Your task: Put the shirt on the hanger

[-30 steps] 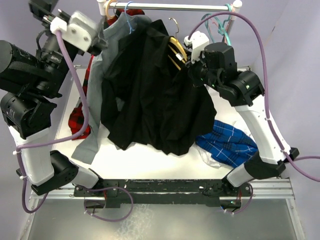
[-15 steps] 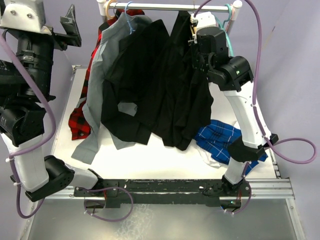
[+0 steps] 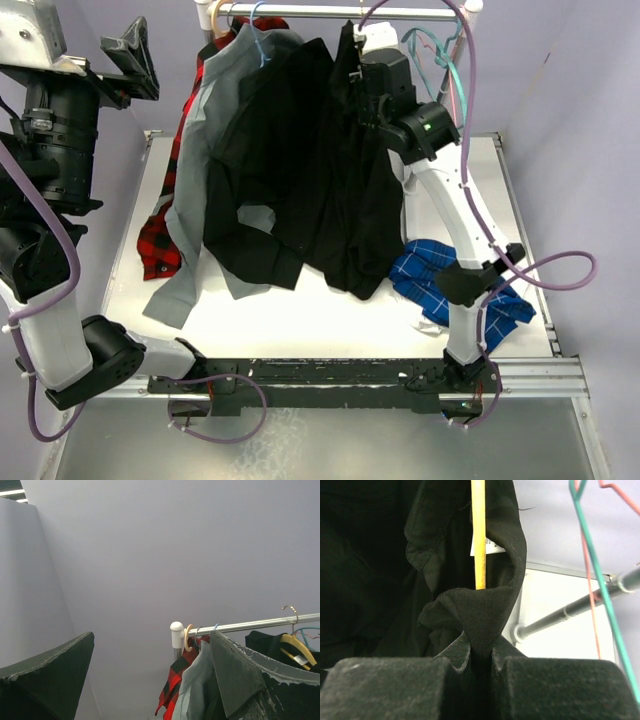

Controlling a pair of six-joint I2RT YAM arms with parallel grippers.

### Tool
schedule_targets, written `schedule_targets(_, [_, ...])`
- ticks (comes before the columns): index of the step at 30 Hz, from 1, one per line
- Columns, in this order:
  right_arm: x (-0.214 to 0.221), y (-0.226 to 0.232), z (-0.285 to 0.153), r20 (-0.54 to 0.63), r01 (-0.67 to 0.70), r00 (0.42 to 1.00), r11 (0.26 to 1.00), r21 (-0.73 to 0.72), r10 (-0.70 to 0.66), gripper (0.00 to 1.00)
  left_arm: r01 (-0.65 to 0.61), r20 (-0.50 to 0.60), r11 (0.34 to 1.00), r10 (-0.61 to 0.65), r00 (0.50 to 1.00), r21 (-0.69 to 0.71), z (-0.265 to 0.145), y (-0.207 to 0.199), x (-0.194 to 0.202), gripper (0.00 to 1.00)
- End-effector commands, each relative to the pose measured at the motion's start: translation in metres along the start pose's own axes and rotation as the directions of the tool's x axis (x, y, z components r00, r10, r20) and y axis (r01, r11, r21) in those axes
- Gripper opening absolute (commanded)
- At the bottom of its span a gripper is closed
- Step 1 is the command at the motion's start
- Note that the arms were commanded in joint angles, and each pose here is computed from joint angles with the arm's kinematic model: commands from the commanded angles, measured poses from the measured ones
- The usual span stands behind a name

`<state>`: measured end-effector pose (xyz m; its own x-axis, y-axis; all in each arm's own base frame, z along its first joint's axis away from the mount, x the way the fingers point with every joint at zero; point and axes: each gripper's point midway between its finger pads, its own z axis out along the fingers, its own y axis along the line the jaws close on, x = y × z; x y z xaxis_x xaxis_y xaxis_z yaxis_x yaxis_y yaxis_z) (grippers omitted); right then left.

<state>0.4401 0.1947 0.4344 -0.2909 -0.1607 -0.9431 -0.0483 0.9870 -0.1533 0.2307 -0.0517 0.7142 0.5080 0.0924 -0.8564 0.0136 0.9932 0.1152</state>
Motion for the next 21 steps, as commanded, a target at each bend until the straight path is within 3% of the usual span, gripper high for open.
schedule_targets(1, [-0.050, 0.007, -0.001, 0.169, -0.110, 0.979, 0.993, -0.051, 0.118, 0.00, 0.023, 0.000, 1.000, -0.023, 1.000, -0.019, -0.002, 0.004, -0.001, 0.99])
schedule_targets(20, [-0.025, 0.050, 0.025, 0.126, -0.034, 0.990, 0.982, -0.184, 0.058, 0.00, -0.003, -0.078, 0.993, -0.006, 0.997, -0.119, -0.004, 0.025, 0.019, 0.99])
schedule_targets(21, [-0.025, 0.050, 0.025, 0.123, -0.029, 0.991, 0.982, -0.186, 0.052, 0.05, -0.001, -0.081, 0.993, -0.009, 0.997, -0.122, -0.004, 0.026, 0.019, 0.99])
